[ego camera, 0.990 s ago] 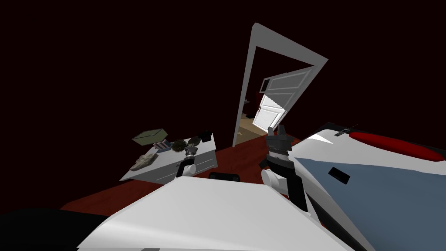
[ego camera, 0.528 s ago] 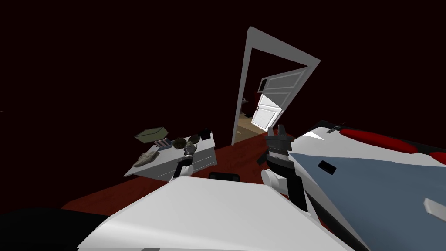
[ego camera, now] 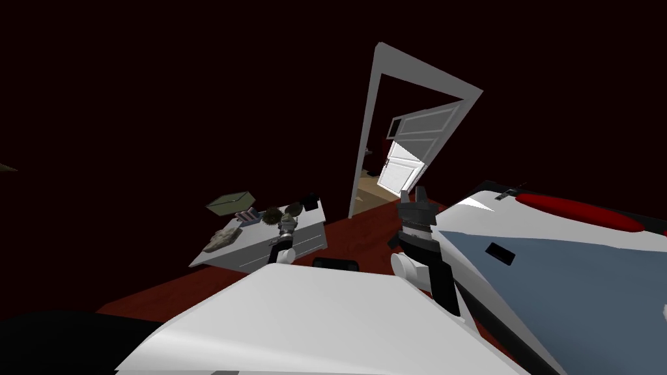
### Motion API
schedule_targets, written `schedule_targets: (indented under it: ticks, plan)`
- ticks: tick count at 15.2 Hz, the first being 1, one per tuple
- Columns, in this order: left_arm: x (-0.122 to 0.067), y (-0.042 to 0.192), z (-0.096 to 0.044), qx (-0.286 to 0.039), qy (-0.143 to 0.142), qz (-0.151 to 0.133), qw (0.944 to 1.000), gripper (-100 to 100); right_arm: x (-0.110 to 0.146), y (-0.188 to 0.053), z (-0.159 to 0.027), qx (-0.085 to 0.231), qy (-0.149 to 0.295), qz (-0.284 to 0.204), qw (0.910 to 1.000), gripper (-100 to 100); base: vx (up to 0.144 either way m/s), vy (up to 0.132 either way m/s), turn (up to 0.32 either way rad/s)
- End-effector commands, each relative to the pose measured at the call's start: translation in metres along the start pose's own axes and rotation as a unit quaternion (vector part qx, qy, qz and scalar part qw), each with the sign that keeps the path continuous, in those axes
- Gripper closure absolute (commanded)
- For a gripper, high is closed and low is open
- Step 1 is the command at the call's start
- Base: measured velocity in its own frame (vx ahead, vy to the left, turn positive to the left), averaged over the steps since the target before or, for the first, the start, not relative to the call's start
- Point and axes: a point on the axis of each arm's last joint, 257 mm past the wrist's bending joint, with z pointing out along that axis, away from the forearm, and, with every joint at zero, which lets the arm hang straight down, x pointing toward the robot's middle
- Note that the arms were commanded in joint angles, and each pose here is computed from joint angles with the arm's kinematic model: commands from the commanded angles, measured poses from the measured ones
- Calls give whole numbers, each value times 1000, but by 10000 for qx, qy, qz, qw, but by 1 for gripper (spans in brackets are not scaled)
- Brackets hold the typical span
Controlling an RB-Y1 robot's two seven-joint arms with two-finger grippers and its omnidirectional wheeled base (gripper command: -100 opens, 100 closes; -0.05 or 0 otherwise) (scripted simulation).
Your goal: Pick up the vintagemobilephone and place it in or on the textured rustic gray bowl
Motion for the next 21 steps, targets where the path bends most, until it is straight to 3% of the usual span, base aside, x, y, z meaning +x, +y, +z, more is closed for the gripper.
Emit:
schedule_targets:
  ticks: [1,3,5,6,9,10,15,21]
  plan:
    - [-1,6,-3,45,-84,-147,9998,-100,0,0,0,0,0,0,10000,0,10,57,19]
    - [7,-4,4,20,-2,-52,10000,-100,0,0,0,0,0,1,10000,0,29,19,11]
    - [5,-3,3,32,-6,-60,10000,-100,0,0,0,1,-1,0,10000,0,92,-9,24]
    - [5,-3,4,25,-6,-56,10000,100,0,0,0,0,0,1,10000,0,24,-2,1]
    - [1,-20,12,-9,3,-63,10000,100,0,0,0,0,0,1,10000,0,22,-15,4]
    - [-4,-23,8,60,21,-28,10000,-100,0,0,0,0,0,1,10000,0,-30,-51,8]
    - [2,-27,13,142,253,75,9996,-100,0,0,0,-1,0,2,10000,0,-70,-38,-3]
    - [13,-10,9,227,426,-27,9988,-100,0,0,0,0,0,0,10000,0,1,81,-33]
